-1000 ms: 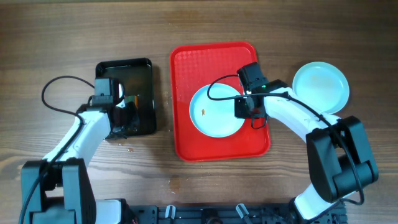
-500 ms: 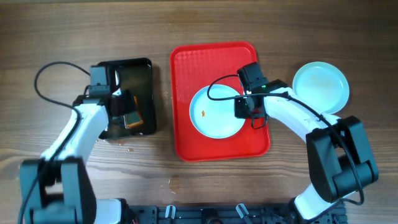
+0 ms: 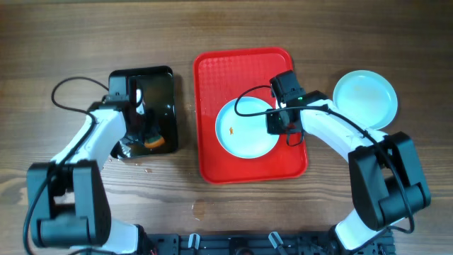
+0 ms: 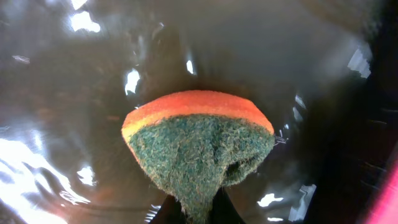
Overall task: Clean dirty plates on tray and stack at the side
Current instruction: 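Grasp the green sponge in the black tray with the left gripper, then scrub the last plate with the sponge in the left gripper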
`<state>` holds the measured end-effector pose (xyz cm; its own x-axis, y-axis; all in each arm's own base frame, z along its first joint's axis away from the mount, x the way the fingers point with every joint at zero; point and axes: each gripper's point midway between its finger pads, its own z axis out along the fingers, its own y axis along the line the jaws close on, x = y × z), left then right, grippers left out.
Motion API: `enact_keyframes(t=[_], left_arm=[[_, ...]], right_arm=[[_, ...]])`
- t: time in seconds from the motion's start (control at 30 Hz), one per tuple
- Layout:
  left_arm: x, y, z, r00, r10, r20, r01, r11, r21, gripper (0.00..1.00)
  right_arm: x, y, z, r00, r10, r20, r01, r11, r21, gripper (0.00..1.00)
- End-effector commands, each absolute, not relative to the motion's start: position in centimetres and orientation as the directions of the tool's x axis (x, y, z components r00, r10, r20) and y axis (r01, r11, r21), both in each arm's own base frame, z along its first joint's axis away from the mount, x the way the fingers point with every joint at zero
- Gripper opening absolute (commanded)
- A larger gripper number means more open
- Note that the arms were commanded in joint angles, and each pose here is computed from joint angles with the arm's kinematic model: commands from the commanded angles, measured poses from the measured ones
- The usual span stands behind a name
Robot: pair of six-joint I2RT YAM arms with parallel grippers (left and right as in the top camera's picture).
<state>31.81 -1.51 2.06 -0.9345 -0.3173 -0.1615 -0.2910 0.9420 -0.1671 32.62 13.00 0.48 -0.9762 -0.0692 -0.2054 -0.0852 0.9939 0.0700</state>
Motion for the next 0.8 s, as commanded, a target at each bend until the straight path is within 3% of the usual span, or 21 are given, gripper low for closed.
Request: enact_keyframes(t=[0.0, 0.13, 0.33, 0.57, 0.77], left_arm=[[35.3, -4.4, 9.5, -0.908, -0.255, -0.333, -0.173, 0.951, -0.256, 0.04], [35.1, -9.9, 11.5, -0.915, -0.190, -0.356, -0.058, 0.935, -0.349, 0.04], [34.2, -18.6, 10.2, -0.931, -0.087, -0.354, 0.068, 0.913, -0.402, 0.04], [32.0, -25.5, 5.1, -0.962, -0.009, -0.273, 0.110, 0.903, -0.415, 0.04], [30.5, -26.3, 0.6, -0.984, 0.014, -0.178, 0.082, 0.923, -0.377, 0.04]], right_arm=[[32.4, 12.6, -0.2, -0.977, -0.096, -0.192, -0.108, 0.993, 0.053, 0.07], [32.2, 12.7, -0.2, -0.983, -0.036, -0.182, -0.049, 0.996, 0.070, 0.04], [32.1, 13.4, -0.2, -0.985, -0.018, -0.171, -0.038, 0.993, 0.114, 0.04], [32.1, 13.4, -0.1, -0.985, -0.009, -0.173, -0.029, 0.993, 0.116, 0.04], [32.1, 13.5, -0.1, -0.986, 0.003, -0.169, -0.018, 0.992, 0.122, 0.04]])
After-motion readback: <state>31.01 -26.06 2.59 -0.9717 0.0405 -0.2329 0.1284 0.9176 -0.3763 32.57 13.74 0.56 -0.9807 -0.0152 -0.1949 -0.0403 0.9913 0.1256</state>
